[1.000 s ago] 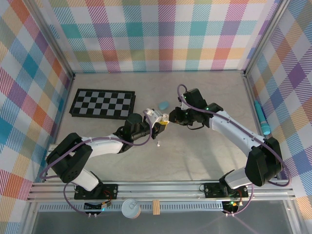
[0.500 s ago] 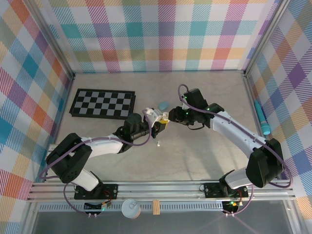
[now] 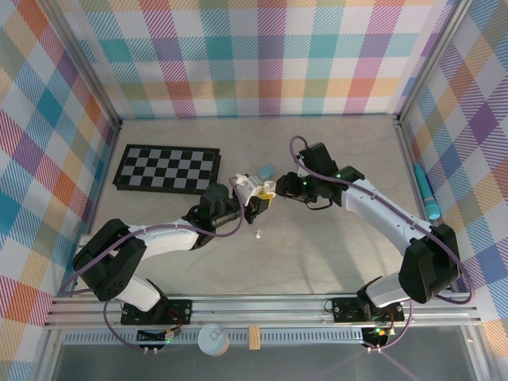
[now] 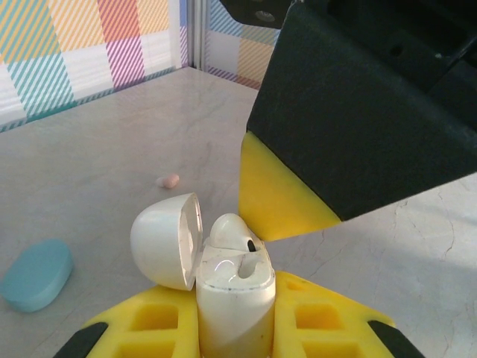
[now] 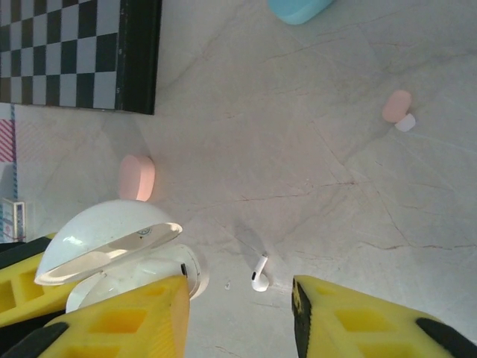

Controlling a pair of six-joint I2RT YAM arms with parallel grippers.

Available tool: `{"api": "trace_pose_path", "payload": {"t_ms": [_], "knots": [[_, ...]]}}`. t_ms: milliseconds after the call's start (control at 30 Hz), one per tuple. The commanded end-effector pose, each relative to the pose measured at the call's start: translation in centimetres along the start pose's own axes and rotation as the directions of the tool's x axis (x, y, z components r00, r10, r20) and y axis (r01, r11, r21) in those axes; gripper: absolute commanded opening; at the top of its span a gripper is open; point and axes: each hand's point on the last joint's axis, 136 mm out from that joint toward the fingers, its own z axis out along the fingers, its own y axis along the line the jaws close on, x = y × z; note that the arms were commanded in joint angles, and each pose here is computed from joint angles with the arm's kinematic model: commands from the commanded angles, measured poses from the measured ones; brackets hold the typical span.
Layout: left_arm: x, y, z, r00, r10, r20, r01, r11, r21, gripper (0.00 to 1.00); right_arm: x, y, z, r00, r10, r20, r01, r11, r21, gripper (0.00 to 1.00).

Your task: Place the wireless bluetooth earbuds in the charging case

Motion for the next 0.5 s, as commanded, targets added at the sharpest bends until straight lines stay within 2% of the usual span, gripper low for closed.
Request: {"api": "trace_pose_path", "payload": {"t_ms": [0,133,300,367,467], "knots": [[-2.5,-0.2,-0.6,0.996,0.013,0.088,-0.014,1.0,0.016,0.0,0.0,1.0,-0.5,1.0,-0.03,0.001,0.03,0.998,-0.054,0.42],[-2.6,0.1,-0.8,0.995,0.018,0.098,-0.018,1.0,0.006,0.0,0.1,0.9,-1.1,0.998,-0.046,0.037,0.048,0.997,-0.067,0.45],[-3.0,1.0,-2.2,0.989,0.065,0.135,-0.065,0.998,-0.006,0.0,-0.1,-0.4,-2.6,0.983,-0.063,0.174,0.073,0.996,-0.051,0.63],[-3.1,1.7,-2.9,0.986,0.085,0.141,-0.082,0.996,-0.021,0.0,0.0,-0.8,-2.9,0.98,-0.073,0.184,0.082,0.996,-0.043,0.64],[-3.4,3.3,-4.2,0.984,0.099,0.147,-0.09,0.994,-0.069,0.0,0.7,-1.3,-2.5,0.989,-0.063,0.134,0.067,0.998,-0.019,0.64]]}}
